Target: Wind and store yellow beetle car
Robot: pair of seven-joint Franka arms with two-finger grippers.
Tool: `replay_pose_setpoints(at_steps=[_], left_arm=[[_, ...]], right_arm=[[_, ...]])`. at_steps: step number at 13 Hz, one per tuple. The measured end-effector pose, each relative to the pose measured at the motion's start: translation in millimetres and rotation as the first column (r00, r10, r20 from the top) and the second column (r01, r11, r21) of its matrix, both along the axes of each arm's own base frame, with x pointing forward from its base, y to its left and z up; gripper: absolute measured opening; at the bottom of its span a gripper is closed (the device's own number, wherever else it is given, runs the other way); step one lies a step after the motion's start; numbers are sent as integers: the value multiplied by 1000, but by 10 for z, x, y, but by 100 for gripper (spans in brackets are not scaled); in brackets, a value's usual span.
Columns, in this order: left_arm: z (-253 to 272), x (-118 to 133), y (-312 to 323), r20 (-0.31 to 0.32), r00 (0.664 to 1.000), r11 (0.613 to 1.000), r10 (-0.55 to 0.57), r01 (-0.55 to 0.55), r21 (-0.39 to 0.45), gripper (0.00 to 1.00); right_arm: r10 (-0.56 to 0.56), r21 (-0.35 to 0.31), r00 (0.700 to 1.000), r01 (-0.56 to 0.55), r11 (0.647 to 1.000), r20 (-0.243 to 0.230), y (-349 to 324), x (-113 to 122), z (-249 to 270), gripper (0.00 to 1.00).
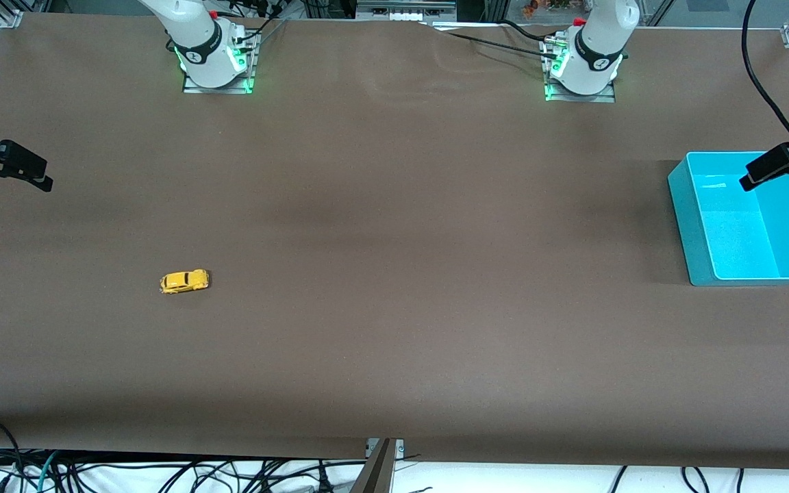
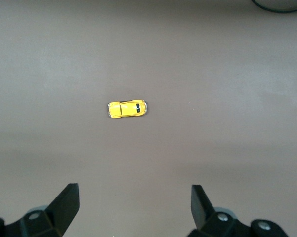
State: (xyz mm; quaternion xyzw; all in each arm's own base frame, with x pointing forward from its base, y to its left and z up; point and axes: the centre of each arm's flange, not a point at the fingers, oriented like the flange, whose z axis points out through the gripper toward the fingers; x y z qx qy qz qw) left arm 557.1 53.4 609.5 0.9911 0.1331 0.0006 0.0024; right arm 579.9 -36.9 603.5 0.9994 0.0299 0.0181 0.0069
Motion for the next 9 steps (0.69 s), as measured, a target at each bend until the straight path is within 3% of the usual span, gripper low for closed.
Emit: replay_pose_setpoints(at_steps=[9], left_arm=[[0,0,0,0,1000,1000,0,0,0,100]], right_arm=[[-2,0,1000,2,1000,-3,-14,7,-16,100]])
